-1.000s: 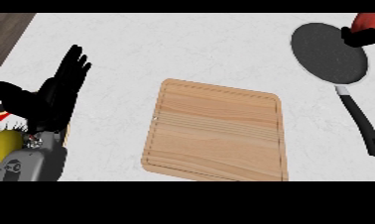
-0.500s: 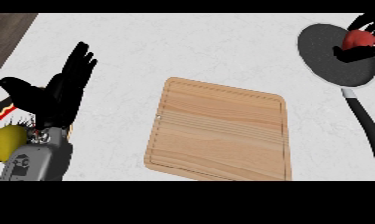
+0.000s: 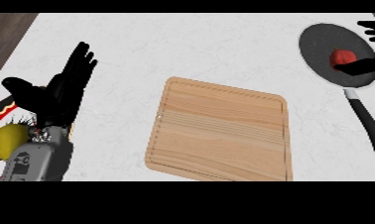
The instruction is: Pick the bell pepper from the cutting board and place it in the pan
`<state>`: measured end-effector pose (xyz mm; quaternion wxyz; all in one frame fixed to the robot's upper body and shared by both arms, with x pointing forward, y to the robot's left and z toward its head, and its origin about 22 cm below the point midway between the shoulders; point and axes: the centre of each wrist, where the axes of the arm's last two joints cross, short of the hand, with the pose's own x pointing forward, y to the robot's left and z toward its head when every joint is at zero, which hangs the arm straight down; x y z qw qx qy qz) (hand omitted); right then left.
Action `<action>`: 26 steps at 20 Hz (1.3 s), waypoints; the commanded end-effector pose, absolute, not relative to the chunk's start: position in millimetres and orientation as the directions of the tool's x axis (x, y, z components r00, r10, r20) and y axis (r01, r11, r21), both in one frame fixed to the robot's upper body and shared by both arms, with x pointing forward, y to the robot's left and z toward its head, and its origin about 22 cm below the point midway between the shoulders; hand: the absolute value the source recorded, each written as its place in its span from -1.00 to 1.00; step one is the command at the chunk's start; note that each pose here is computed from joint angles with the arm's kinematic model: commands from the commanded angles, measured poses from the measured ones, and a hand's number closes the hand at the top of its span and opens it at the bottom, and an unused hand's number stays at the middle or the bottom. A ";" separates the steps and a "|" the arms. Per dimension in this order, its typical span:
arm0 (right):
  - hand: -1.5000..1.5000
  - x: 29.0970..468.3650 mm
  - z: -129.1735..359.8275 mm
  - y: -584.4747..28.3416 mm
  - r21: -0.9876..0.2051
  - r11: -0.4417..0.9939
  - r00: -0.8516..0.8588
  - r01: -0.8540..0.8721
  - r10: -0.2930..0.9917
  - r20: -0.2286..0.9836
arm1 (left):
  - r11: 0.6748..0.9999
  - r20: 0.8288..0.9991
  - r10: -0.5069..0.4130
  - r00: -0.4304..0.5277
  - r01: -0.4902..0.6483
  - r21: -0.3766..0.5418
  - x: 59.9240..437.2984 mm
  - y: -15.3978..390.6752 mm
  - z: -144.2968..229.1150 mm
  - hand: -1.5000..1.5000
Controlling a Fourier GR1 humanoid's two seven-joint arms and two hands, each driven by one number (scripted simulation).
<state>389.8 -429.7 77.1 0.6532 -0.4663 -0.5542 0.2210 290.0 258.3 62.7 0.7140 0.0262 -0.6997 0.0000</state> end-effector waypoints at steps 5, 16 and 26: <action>-1.00 379.4 86.6 -453.0 -0.592 0.687 0.126 0.422 0.603 0.788 | 0.999 0.999 -0.029 0.015 -0.040 0.030 296.8 258.3 73.1 0.00; -1.00 288.0 93.9 -554.3 -0.254 0.888 -0.063 0.383 0.299 0.952 | 0.995 0.999 -0.028 0.040 -0.092 0.032 272.9 275.3 46.4 0.00; -1.00 221.0 78.2 -591.8 -0.272 0.888 -0.093 0.371 0.327 0.940 | 0.996 0.999 -0.042 0.035 -0.072 0.044 274.7 270.1 51.6 0.00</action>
